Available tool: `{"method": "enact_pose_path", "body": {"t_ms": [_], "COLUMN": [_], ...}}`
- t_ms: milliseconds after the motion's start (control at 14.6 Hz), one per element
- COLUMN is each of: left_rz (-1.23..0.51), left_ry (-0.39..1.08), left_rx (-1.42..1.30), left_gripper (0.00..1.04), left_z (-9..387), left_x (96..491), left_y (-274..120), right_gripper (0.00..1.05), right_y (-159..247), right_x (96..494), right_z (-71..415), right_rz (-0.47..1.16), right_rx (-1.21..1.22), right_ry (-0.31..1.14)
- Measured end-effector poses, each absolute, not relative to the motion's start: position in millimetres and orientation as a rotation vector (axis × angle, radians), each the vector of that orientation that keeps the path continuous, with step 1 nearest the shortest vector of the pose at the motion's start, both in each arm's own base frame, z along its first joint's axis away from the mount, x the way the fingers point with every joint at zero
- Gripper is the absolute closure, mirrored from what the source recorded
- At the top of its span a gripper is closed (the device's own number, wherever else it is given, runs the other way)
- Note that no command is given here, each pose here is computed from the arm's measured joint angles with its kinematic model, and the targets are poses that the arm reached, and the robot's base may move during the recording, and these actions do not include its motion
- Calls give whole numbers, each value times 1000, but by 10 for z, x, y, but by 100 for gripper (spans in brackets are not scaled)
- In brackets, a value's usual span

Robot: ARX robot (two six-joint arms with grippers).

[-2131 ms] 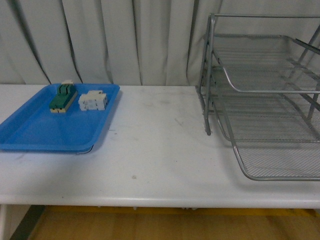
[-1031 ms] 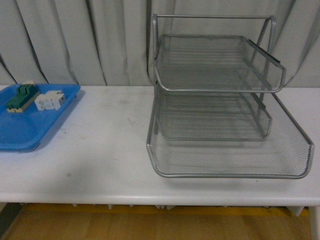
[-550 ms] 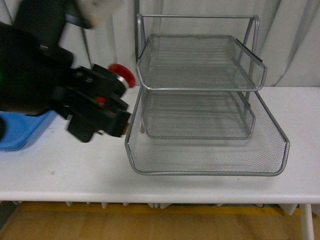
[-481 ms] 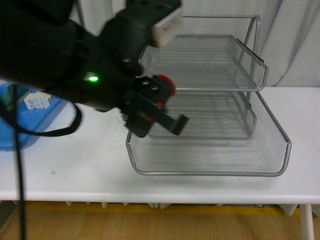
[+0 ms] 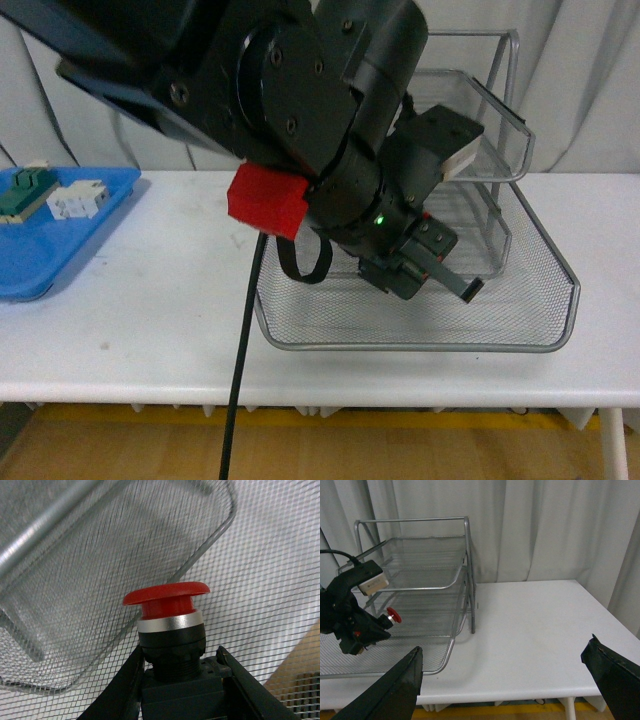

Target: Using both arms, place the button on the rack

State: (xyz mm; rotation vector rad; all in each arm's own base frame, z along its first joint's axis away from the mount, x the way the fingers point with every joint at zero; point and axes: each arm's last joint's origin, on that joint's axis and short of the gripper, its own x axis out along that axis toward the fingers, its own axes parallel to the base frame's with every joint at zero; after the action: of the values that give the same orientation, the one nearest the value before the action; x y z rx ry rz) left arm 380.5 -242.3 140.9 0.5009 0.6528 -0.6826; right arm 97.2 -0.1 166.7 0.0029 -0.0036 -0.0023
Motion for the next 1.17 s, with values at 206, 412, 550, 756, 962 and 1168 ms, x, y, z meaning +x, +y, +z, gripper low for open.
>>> {"method": "enact_pose_path", "body": {"t_ms": [206,412,550,756,962,1168], "left_rz": [-674,-749,-752,-157,21,-2], "left_ry": [648,531,344,103,-44,44], "left_rx": [461,311,214,93,-9,17], "left_gripper": [38,6,7,36,72,103], "left_z": [1391,1848,2266,1964,2068,1786], "left_x": [3865,3539,3170,2846,2458,2128], "left_y": [-2348,-2164,-1855,-1396,-795,-513], "right_gripper": [6,6,6,6,6,6], "right_y": [-1,-1,-1,0,0,0], "right_x": [972,972,972,972,972,972], "right_z": [1667,1667,1666,1666,1667,1667], "right_rz": [-2,-2,-2,-1,-1,-1], "right_rx": [3,3,3,2,3,2], "right_ry": [-4,-4,-3,-2,-4,-4]}}
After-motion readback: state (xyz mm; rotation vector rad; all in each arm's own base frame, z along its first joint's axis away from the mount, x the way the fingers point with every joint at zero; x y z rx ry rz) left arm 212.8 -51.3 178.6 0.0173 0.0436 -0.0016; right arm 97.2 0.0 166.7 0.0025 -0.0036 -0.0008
